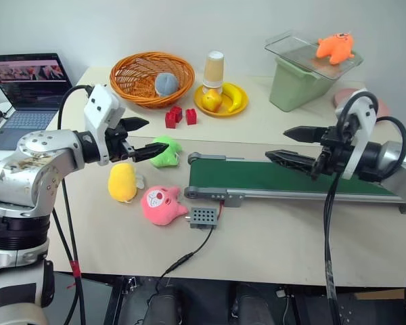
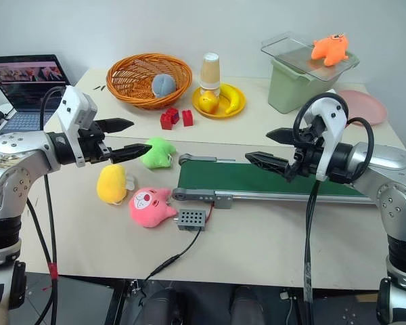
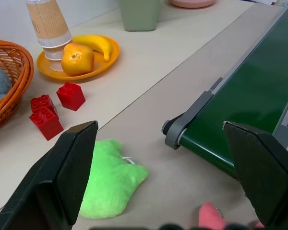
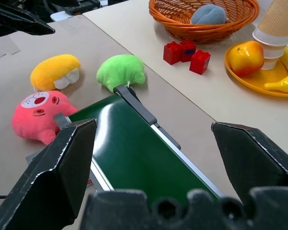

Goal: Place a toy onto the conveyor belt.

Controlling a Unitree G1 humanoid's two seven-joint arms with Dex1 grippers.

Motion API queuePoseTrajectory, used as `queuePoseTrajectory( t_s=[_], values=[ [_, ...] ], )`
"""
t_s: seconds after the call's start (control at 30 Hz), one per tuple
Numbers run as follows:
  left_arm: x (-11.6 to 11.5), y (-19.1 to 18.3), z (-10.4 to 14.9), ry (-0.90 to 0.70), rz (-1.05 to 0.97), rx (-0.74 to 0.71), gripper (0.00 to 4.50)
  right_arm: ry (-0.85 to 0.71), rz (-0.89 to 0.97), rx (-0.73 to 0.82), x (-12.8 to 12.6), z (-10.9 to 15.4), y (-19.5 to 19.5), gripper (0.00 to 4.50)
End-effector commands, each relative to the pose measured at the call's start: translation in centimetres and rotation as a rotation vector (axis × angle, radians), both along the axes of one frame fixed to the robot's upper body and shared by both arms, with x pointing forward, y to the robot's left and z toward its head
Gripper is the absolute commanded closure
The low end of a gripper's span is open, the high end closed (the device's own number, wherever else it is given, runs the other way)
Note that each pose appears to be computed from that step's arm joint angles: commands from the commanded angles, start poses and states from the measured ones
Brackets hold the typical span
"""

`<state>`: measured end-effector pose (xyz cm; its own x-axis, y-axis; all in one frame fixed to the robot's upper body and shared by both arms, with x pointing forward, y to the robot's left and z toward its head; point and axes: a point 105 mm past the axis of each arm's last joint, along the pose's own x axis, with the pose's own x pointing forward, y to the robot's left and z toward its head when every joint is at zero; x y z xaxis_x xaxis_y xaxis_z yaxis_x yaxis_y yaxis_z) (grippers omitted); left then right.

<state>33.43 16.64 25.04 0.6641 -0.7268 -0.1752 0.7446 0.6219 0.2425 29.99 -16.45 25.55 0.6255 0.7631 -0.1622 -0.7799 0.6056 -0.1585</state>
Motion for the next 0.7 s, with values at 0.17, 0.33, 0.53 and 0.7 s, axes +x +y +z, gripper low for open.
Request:
queuePoseTrajectory(
  t_s=[0.17, 0.33, 0.53, 0.7],
  values=[
    [-0.6, 0.1, 1.4, -0.069, -0.029, 0.007, 0.06, -0.058, -0.008, -0.007, -0.3, 1.4, -0.4, 0.00],
    [0.6, 4.0, 1.0, 0.013, 0.143, 0.016, 0.06, -0.024, 0.009, 0.004, -0.4, 0.9, -0.2, 0.00],
    [0.8, 9.0, 0.3, 0.123, 0.333, 0.004, 0.06, -0.017, 0.014, 0.009, -0.2, 0.4, 0.0, 0.00],
    [0.8, 11.5, -1.5, 0.243, 0.462, 0.025, 0.06, -0.022, 0.013, 0.012, 0.0, 0.3, 0.0, 0.00]
  ],
)
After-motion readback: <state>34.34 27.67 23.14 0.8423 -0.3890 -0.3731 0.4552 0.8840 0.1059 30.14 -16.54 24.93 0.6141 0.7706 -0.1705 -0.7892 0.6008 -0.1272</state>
